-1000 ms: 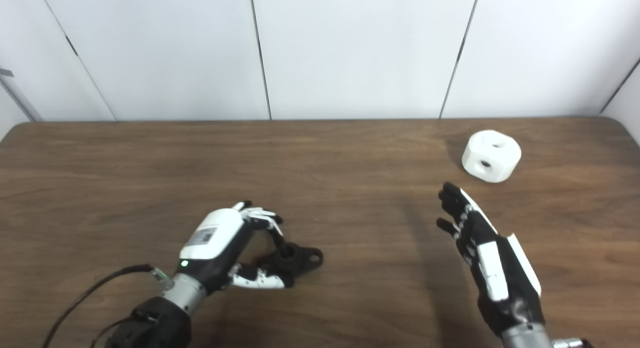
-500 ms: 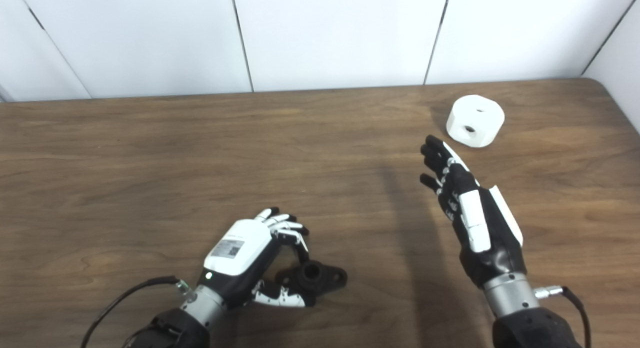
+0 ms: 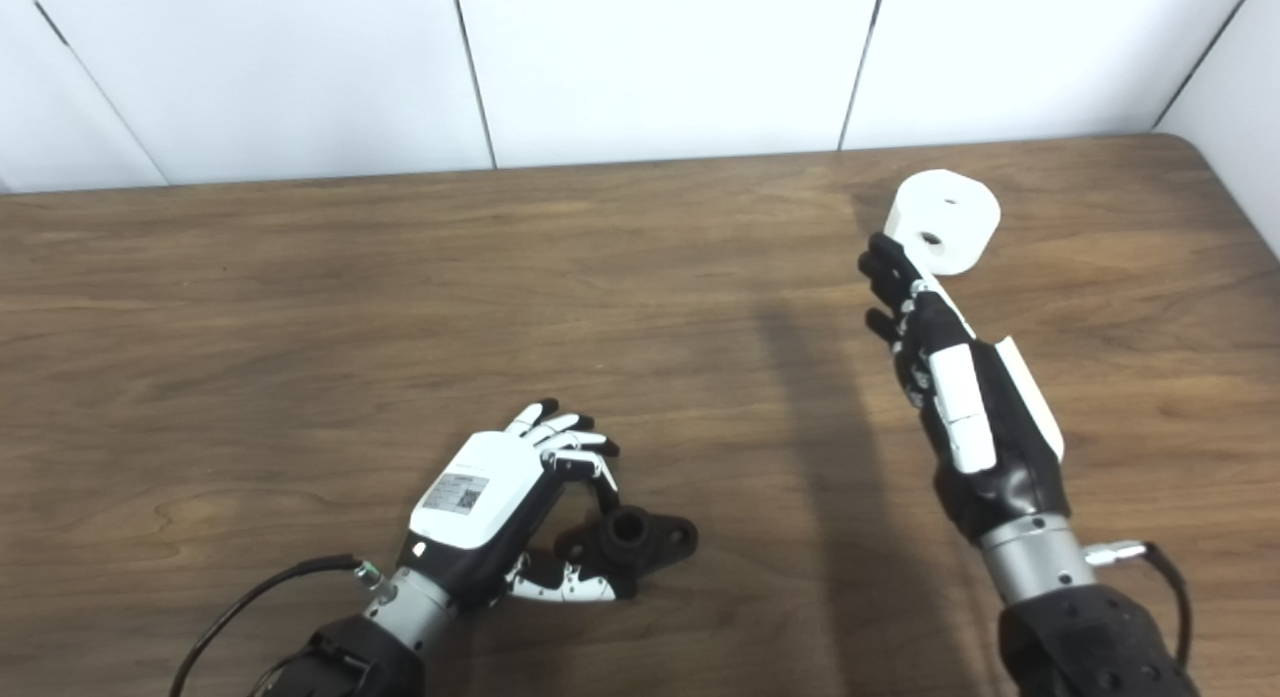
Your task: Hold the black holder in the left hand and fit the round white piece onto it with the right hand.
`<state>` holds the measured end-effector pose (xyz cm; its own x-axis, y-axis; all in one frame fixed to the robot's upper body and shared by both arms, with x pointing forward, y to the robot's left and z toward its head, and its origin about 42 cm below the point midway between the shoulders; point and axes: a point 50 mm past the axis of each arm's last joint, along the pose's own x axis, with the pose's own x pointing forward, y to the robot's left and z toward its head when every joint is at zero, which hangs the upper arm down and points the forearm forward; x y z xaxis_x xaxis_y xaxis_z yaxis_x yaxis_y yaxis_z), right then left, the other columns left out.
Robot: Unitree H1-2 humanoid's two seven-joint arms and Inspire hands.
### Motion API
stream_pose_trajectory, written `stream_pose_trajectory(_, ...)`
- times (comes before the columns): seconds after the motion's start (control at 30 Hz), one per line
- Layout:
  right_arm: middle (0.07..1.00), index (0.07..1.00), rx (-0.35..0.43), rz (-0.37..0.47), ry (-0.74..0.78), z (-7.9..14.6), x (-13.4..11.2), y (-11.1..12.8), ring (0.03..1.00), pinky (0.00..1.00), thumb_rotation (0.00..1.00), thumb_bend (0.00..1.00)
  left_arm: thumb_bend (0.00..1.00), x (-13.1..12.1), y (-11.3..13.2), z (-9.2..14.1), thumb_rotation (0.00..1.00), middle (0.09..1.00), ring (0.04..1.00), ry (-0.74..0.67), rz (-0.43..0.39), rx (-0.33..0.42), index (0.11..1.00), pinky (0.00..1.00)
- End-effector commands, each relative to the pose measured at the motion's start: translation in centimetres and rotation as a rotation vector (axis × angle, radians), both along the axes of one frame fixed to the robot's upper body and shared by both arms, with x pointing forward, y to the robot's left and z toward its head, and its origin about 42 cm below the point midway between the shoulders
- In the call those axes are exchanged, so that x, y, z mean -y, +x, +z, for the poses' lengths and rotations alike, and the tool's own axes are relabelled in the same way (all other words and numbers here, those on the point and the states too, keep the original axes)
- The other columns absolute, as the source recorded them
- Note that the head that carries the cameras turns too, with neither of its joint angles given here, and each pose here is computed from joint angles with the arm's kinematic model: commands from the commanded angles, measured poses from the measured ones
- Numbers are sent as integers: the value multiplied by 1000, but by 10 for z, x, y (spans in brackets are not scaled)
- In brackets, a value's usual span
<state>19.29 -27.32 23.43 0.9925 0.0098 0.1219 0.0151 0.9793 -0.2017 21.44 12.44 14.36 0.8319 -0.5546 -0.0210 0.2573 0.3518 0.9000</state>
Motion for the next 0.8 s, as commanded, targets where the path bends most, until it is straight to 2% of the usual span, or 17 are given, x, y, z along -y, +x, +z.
stream_pose_trajectory(0.0,938,922,82,-33,-80,15,4,2,966,969,1000,672,515,-5,-2,-7,53,789,882,39,-2,-4,487,983)
stream_pose_trajectory(0.1,939,939,99,-67,-150,19,10,7,986,996,976,629,516,-9,-1,-10,52,790,877,37,1,-4,487,977)
stream_pose_trajectory(0.23,940,928,109,-145,-279,24,20,14,974,979,771,651,515,-15,-2,-14,52,790,872,46,3,-5,487,960)
stream_pose_trajectory(0.33,938,925,128,-147,-346,26,29,23,949,953,628,670,514,-19,-5,-17,52,792,872,48,5,-14,487,962)
stream_pose_trajectory(0.43,944,925,117,-165,-388,25,35,36,939,928,546,702,514,-24,-7,-21,52,793,873,54,10,-25,487,966)
stream_pose_trajectory(0.57,946,918,94,-192,-432,21,41,55,944,923,491,720,515,-32,-8,-26,51,795,873,62,12,-38,487,966)
stream_pose_trajectory(0.77,948,928,71,-241,-566,28,51,82,931,875,472,744,516,-42,-9,-30,49,792,871,65,15,-51,487,959)
